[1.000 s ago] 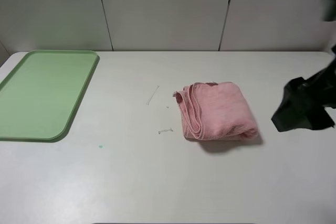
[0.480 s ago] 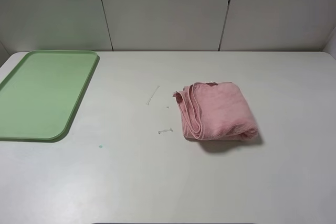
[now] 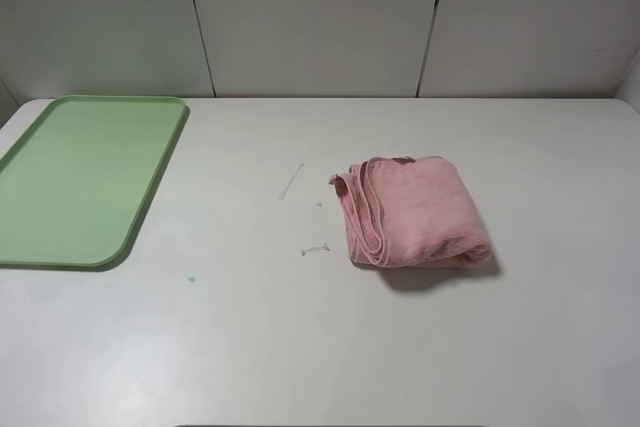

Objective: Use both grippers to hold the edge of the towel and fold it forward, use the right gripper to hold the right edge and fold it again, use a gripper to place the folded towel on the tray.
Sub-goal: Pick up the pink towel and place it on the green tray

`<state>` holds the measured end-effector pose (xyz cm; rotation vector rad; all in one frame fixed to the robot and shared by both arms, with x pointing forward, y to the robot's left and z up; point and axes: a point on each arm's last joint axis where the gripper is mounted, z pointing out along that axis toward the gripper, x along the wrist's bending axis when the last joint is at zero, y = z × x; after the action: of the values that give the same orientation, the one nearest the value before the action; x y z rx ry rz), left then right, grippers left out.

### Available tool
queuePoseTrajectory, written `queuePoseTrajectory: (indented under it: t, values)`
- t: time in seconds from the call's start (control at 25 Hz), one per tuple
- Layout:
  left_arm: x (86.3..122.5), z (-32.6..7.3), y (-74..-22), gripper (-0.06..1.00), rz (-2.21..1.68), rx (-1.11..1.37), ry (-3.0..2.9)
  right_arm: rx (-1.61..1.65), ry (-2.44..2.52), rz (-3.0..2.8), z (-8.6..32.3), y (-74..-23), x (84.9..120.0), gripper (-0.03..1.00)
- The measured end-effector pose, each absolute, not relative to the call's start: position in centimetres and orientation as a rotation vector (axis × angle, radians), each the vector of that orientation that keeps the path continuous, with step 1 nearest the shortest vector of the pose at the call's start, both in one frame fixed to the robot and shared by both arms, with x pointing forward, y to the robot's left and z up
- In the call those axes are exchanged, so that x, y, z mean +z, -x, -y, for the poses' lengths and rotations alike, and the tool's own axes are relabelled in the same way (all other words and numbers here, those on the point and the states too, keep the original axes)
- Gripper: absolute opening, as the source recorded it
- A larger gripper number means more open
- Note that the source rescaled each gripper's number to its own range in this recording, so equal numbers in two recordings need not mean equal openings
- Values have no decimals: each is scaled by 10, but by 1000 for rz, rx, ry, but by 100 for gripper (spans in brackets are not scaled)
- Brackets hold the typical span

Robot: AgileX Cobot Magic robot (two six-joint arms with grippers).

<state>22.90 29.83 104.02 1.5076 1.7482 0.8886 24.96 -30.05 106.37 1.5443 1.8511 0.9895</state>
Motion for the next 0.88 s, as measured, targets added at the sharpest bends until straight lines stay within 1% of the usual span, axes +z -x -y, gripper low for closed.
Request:
queuePoseTrajectory:
  t: [0.16, 0.32, 0.88]
  values:
    - [1040, -298, -229, 90, -1748, 889, -1508, 1042, -1531, -1688, 301, -242, 1054, 100]
    - [1040, -298, -229, 90, -1748, 889, -1508, 1051, -1540, -1567, 300, -235, 1053, 100]
    - [1040, -298, -229, 90, -1748, 889, -1508, 1021, -1553, -1531, 300, -235, 1053, 100]
